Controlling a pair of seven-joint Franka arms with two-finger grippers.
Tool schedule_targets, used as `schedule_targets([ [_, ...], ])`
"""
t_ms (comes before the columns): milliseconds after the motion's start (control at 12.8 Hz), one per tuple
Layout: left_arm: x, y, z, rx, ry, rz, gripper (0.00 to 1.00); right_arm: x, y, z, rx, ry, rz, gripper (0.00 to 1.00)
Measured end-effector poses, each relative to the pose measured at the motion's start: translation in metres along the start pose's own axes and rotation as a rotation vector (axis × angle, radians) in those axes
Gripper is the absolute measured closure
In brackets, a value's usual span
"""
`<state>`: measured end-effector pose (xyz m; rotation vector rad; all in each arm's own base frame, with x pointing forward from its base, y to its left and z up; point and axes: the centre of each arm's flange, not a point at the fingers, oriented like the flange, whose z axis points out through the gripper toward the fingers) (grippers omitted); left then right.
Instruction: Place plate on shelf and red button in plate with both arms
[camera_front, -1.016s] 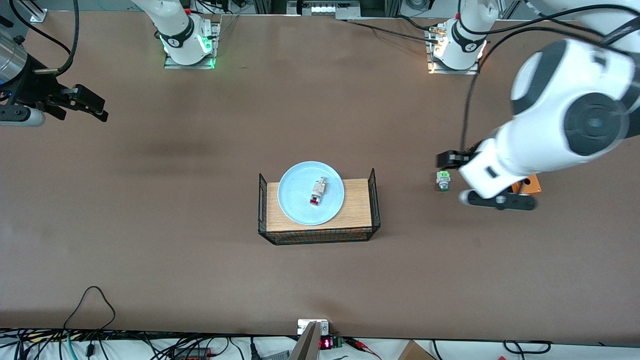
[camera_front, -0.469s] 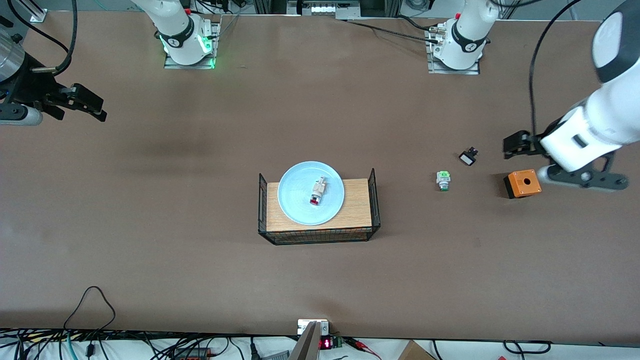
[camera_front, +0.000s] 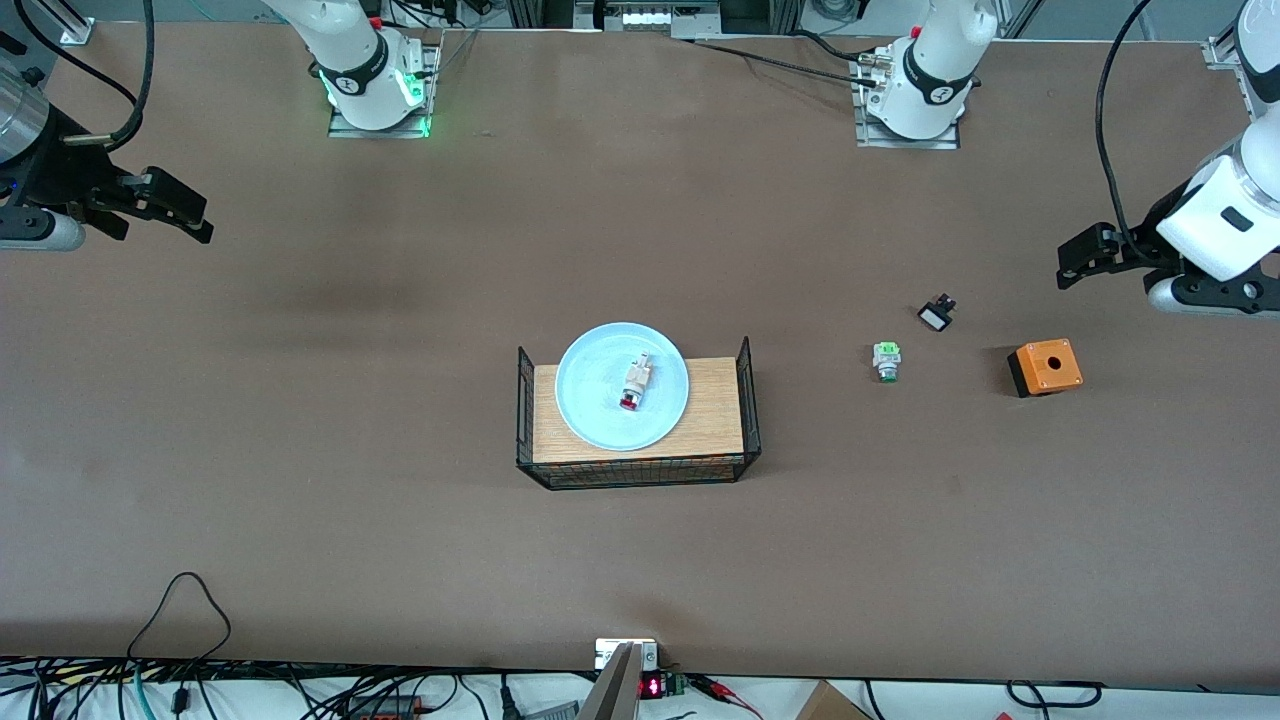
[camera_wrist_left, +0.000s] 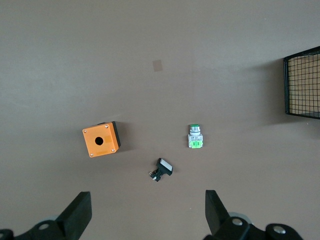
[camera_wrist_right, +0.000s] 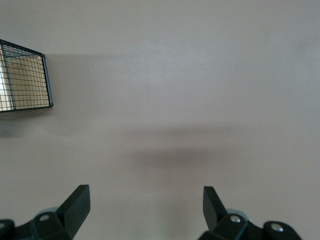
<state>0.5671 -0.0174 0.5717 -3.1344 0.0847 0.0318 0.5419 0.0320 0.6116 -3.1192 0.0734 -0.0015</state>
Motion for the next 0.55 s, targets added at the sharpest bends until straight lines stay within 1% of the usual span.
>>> schedule_targets([
  [234,-0.0029,0.0154,-0.0001,0.001,0.004,0.027,0.0,0.0,0.0001,0.0,0.0,0.0,0.0,0.0],
  [547,-0.003,0.016,0.0003,0.001,0.002,0.029,0.0,0.0,0.0002,0.0,0.0,0.0,0.0,0.0],
])
